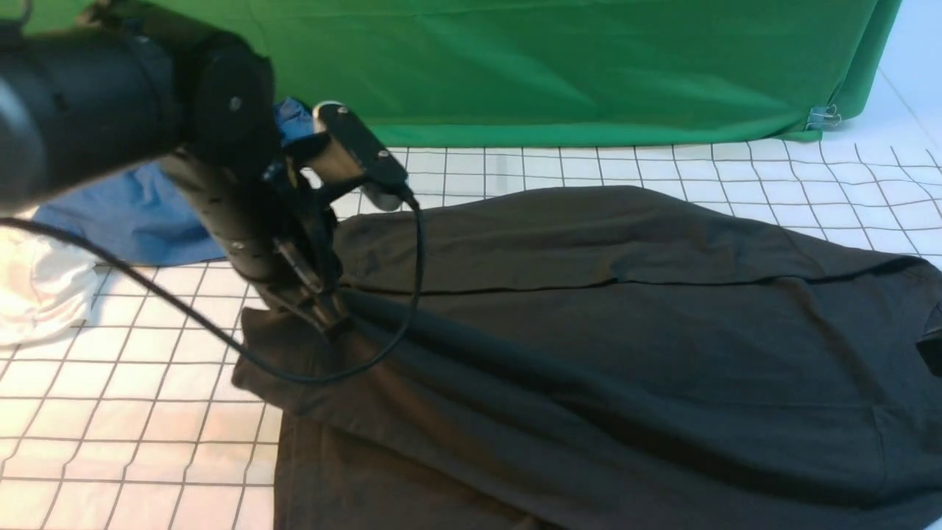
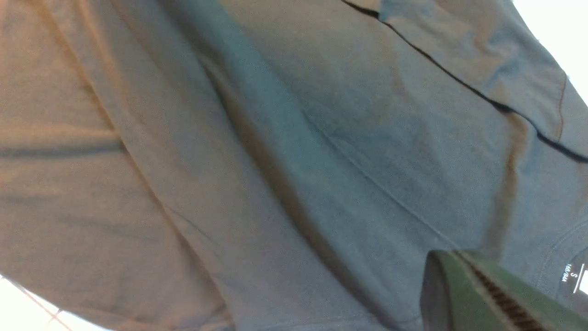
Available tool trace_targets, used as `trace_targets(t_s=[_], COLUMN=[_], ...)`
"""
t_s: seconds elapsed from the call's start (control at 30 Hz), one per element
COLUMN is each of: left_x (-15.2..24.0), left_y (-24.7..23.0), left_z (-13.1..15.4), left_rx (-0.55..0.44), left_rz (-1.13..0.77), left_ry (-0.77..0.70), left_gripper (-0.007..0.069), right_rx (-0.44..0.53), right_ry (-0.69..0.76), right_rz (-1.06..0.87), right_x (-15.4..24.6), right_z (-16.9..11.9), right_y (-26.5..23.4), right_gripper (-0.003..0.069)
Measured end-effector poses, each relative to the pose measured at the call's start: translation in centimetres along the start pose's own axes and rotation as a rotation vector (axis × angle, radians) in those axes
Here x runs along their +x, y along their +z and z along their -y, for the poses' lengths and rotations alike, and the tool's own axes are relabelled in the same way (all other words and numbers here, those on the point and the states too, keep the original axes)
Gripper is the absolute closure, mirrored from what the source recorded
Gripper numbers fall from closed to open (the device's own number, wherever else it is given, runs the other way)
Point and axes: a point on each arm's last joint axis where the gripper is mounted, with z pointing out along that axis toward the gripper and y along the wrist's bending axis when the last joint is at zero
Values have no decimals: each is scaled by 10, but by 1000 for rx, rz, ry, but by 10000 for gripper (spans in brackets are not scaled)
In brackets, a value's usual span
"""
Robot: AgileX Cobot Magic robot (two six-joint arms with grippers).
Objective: Fold a long-sleeved shirt over a white checkered tablecloth.
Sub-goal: 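Fold the left side of the black T-shirt inward over its body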
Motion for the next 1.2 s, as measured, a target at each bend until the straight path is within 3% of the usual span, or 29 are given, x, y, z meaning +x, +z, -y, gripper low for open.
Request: trace_targets(t_s=[0.17,0.43,0.7,0.93,1.1,1.2], left_x=[-2,-4,-5,-5,-6,-8], left_y=[13,20,26,26,27,26], left_z=[1,0,0,0,-2,-8], left_rx=[38,40,45,45,38,-28], left_rz=[-24,-28,-38,-38,-28,-3], left_ry=[-4,-4,-35,-35,-53,-129], left_gripper=[640,582,567,567,567,553], right_rx=[23,231,288,125,72,81], right_ry=[-6,95,224,363,300,274], right_rz=[-10,-198,-395,-445,-425,-370], right_x=[1,11,25,27,17,8], right_z=[2,24,50,91,93,90], right_y=[0,20,67,97,110,113], right_gripper=[636,648,648,648,645,632])
